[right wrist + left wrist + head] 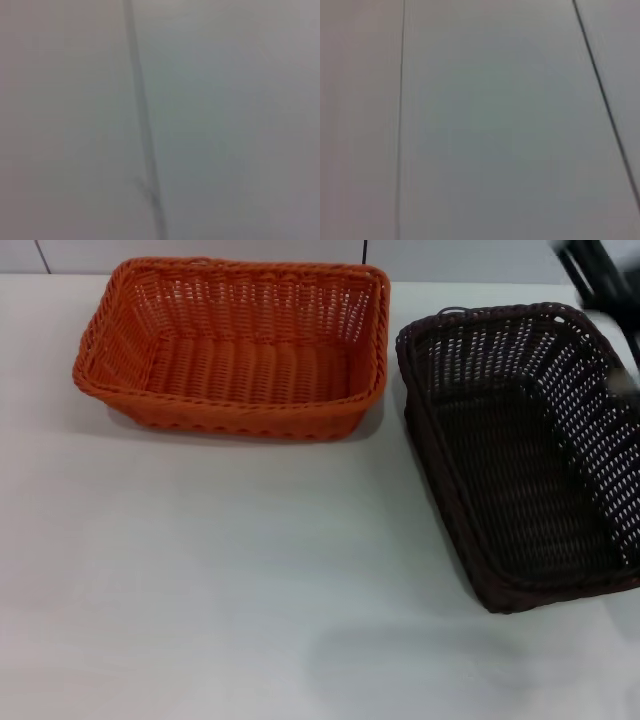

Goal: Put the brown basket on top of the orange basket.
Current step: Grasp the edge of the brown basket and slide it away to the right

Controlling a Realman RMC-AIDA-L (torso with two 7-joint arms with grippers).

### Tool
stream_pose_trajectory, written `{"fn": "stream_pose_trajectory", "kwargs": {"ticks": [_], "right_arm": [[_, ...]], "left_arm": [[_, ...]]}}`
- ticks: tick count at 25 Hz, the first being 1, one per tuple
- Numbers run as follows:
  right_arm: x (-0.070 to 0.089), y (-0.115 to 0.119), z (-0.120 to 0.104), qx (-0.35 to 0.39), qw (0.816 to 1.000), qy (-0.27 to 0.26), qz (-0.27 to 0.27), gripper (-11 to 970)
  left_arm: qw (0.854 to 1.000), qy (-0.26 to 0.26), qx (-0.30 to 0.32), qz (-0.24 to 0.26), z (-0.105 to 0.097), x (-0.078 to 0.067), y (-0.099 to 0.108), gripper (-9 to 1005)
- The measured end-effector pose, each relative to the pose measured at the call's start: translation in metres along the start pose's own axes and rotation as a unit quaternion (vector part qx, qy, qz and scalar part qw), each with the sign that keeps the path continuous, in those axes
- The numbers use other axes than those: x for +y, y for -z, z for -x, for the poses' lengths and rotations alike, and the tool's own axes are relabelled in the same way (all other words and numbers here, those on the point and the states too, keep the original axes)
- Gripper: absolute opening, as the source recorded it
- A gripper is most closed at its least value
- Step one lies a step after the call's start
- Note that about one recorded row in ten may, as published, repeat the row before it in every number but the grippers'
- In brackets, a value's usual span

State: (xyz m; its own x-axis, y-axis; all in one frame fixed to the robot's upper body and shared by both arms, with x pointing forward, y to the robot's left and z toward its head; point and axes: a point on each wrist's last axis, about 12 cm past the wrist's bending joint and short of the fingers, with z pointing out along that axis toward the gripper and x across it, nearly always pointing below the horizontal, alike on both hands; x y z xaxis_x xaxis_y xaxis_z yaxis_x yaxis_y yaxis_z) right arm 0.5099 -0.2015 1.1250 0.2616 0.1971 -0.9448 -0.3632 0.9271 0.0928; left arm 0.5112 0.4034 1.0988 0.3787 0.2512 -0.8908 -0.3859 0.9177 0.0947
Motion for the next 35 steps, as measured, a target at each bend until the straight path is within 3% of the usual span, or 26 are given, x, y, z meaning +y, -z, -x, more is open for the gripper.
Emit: {"fn": "stream_pose_trajectory", "kwargs": {"ticks": [6,9,11,12,13,15,16,17,18,19,22,23,24,27,28,29,32,33,34,35], "right_arm": [[0.024,-0.095,0.079,0.116,0.99,-0.012,0.079,825],[0.031,-0.127,0.109,0.184,0.977,0.006,0.108,825],[0.037,-0.138,0.118,0.256,0.955,0.019,0.149,825],[0.041,-0.139,0.119,0.306,0.935,0.029,0.176,825],[0.045,-0.135,0.12,0.394,0.892,0.05,0.218,825],[0.047,-0.126,0.121,0.438,0.857,0.09,0.257,825],[0.047,-0.126,0.121,0.438,0.857,0.09,0.257,825],[0.049,-0.12,0.121,0.448,0.841,0.116,0.28,825],[0.055,-0.108,0.118,0.456,0.813,0.162,0.324,824],[0.055,-0.108,0.118,0.456,0.813,0.162,0.324,824],[0.059,-0.096,0.112,0.495,0.768,0.207,0.35,824],[0.056,-0.087,0.111,0.529,0.73,0.243,0.358,824],[0.056,-0.087,0.111,0.529,0.73,0.243,0.358,824],[0.056,-0.073,0.11,0.555,0.692,0.263,0.379,824],[0.06,-0.061,0.11,0.57,0.664,0.271,0.401,823],[0.062,-0.055,0.11,0.575,0.652,0.277,0.41,822],[0.064,-0.048,0.11,0.582,0.635,0.284,0.422,820],[0.063,-0.042,0.112,0.592,0.62,0.287,0.428,819],[0.063,-0.042,0.112,0.592,0.62,0.287,0.428,818],[0.063,-0.037,0.113,0.604,0.606,0.286,0.431,817]], "left_arm": [[0.998,-0.033,0.042,0.013,-0.016,0.012,0.027,806],[0.997,-0.043,0.057,0.023,-0.021,0.017,0.033,806],[0.997,-0.048,0.062,0.026,-0.023,0.018,0.035,805],[0.996,-0.049,0.067,0.027,-0.024,0.019,0.037,805],[0.995,-0.054,0.076,0.027,-0.027,0.02,0.04,805],[0.995,-0.058,0.079,0.028,-0.028,0.02,0.04,805],[0.995,-0.061,0.08,0.028,-0.028,0.02,0.04,805],[0.994,-0.063,0.081,0.027,-0.028,0.02,0.041,805],[0.994,-0.065,0.083,0.027,-0.029,0.02,0.041,805],[0.994,-0.065,0.083,0.027,-0.029,0.02,0.041,805],[0.994,-0.067,0.086,0.029,-0.029,0.021,0.042,806],[0.993,-0.067,0.093,0.03,-0.031,0.021,0.043,805],[0.993,-0.067,0.093,0.03,-0.031,0.021,0.043,805],[0.991,-0.067,0.11,0.03,-0.035,0.021,0.042,806],[0.991,-0.066,0.116,0.03,-0.036,0.02,0.041,806],[0.991,-0.066,0.116,0.03,-0.036,0.02,0.041,806],[0.99,-0.065,0.125,0.031,-0.039,0.019,0.04,806],[0.989,-0.065,0.127,0.031,-0.039,0.018,0.04,806],[0.989,-0.065,0.127,0.031,-0.039,0.018,0.04,806],[0.989,-0.065,0.127,0.031,-0.039,0.018,0.04,806]]}}
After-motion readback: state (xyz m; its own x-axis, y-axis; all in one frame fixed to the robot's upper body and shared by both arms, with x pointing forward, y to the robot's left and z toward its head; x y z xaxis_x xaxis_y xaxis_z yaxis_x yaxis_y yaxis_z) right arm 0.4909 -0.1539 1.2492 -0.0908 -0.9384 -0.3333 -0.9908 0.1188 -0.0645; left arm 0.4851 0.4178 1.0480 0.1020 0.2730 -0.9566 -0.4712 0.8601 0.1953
